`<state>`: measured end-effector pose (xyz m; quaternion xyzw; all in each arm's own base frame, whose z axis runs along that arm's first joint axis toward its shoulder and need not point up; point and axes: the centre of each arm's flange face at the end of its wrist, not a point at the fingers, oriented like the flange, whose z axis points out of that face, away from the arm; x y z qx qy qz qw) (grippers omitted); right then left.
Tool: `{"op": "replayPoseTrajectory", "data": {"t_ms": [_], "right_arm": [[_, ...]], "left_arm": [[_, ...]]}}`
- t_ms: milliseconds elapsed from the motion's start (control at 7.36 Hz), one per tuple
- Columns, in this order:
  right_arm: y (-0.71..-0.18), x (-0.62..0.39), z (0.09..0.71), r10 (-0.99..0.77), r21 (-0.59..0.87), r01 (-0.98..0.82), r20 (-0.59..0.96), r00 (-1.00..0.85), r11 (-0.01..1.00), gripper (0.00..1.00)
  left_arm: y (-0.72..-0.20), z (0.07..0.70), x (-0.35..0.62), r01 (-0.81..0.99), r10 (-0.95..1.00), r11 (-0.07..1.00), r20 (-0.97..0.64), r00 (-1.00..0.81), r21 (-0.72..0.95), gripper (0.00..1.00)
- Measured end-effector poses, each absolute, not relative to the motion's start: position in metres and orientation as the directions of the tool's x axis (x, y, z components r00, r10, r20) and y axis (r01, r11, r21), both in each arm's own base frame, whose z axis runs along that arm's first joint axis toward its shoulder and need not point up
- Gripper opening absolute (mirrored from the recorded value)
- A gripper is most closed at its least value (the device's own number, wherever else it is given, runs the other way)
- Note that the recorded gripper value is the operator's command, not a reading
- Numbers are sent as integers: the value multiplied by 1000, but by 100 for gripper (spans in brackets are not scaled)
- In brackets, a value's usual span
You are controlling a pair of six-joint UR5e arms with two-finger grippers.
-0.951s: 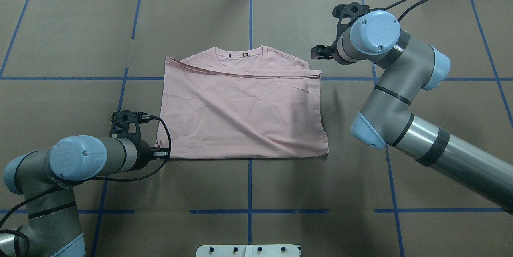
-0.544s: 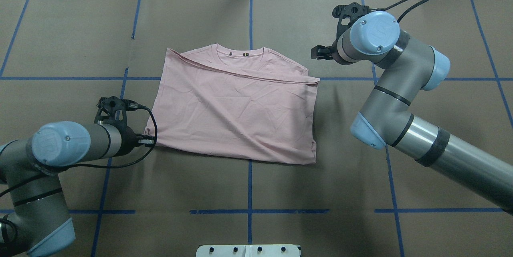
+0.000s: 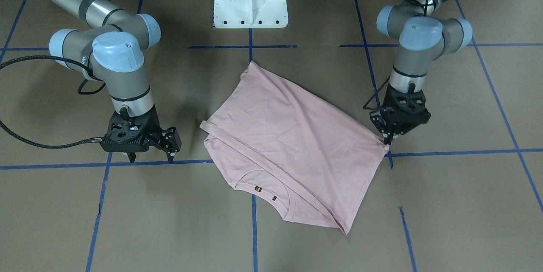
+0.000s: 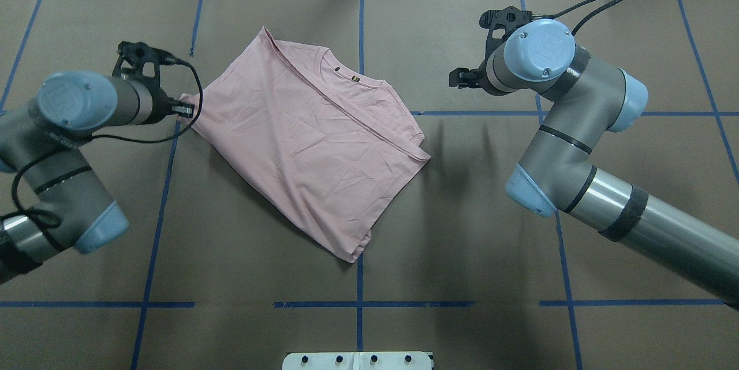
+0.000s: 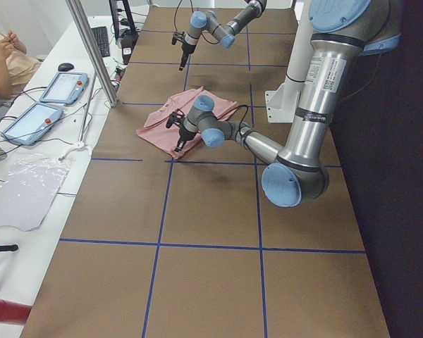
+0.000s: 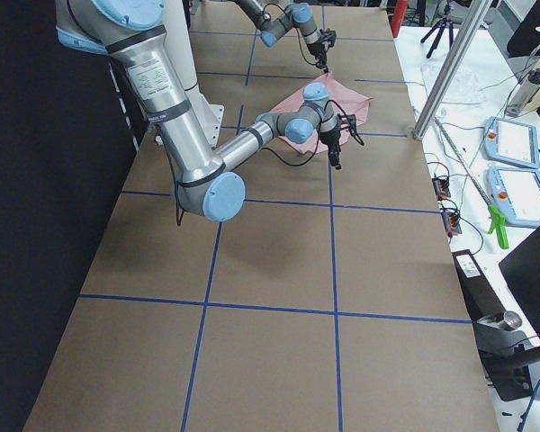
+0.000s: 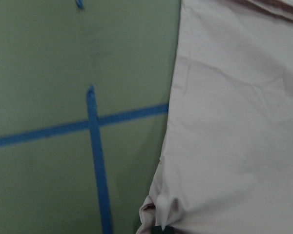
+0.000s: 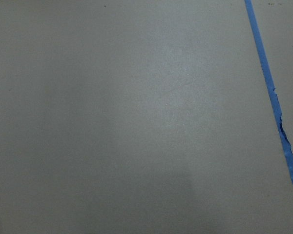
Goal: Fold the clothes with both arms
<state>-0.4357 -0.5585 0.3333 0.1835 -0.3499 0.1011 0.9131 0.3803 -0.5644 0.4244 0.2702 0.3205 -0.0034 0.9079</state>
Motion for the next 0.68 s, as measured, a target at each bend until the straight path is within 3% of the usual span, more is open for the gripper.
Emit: {"op": "replayPoseTrajectory", "data": {"t_ms": [408,544,680], "right_arm": [[-558,-436,334,57,270,-317,673,737,909,100],[-558,-437,334,57,272,-318,673,738,908,100],[-557,-438,333,55,273,-317,673,738,908,100]], "left_arm": [[-718,424,390,206,131,813,-517,846,544,0],[-745,425,399,211,131,799,-505,853,563,66],[-756,430,401,206,143,788,-498,855,580,100]]}}
